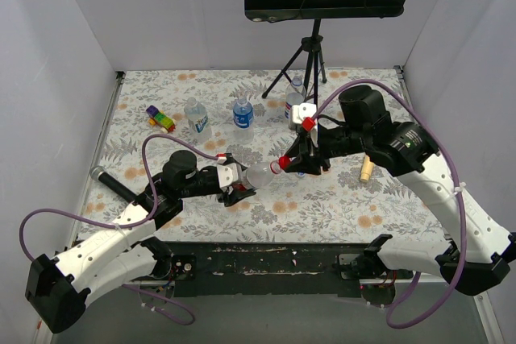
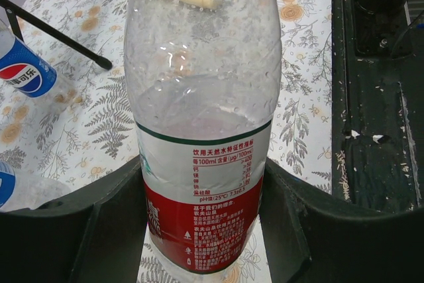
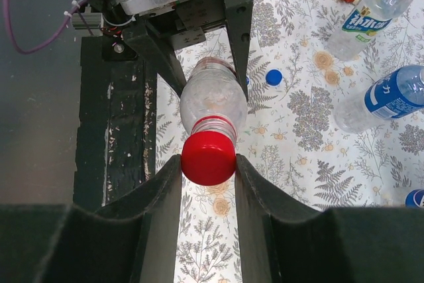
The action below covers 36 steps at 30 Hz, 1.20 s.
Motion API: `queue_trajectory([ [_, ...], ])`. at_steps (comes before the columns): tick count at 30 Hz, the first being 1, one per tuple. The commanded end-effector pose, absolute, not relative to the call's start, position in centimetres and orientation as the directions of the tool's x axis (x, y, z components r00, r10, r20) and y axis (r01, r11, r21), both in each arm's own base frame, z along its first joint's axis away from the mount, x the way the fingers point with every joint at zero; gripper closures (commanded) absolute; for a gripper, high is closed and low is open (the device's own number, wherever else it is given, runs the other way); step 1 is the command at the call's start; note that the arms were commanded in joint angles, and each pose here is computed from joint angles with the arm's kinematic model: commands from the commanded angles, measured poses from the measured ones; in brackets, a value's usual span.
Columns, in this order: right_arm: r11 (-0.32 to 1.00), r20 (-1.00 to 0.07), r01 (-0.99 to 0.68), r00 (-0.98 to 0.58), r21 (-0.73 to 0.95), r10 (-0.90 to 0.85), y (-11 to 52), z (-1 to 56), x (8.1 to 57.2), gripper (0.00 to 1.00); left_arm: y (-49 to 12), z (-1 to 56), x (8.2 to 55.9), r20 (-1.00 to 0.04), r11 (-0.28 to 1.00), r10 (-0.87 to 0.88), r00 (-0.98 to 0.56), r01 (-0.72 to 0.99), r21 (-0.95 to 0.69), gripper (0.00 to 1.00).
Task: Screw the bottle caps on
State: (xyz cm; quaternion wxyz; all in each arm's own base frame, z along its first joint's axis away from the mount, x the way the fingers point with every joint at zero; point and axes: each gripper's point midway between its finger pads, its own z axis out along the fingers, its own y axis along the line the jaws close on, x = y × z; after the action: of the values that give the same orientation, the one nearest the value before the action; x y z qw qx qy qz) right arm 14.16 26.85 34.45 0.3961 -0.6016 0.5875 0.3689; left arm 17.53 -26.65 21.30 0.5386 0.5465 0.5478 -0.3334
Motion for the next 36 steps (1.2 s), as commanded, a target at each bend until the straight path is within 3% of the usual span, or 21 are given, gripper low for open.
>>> queue_trajectory([
  [1, -0.016, -0.912, -0.997, 0.074, -0.073, -0.404, 27.3, 34.6, 14.3, 0.75, -27.0, 22.7, 16.9, -0.959, 0.151, 0.194, 0.206, 0.960, 0.237, 0.62],
  [17, -0.054, -0.893, -0.998, 0.036, -0.013, -0.449, 27.6, 32.9, 13.4, 0.75, -27.2, 22.8, 16.3, -0.964, 0.131, 0.182, 0.194, 0.967, 0.219, 0.62],
  [26, -0.107, -0.886, -0.994, 0.054, -0.005, -0.461, 27.8, 32.5, 12.4, 0.75, -27.3, 23.5, 15.3, -0.971, 0.089, 0.152, 0.182, 0.976, 0.197, 0.69],
  [36, -0.213, -0.844, -0.977, 0.101, 0.016, -0.526, 27.8, 31.0, 10.8, 0.75, -28.3, 23.3, 12.1, -0.984, -0.131, 0.162, 0.071, 0.990, 0.050, 0.75],
])
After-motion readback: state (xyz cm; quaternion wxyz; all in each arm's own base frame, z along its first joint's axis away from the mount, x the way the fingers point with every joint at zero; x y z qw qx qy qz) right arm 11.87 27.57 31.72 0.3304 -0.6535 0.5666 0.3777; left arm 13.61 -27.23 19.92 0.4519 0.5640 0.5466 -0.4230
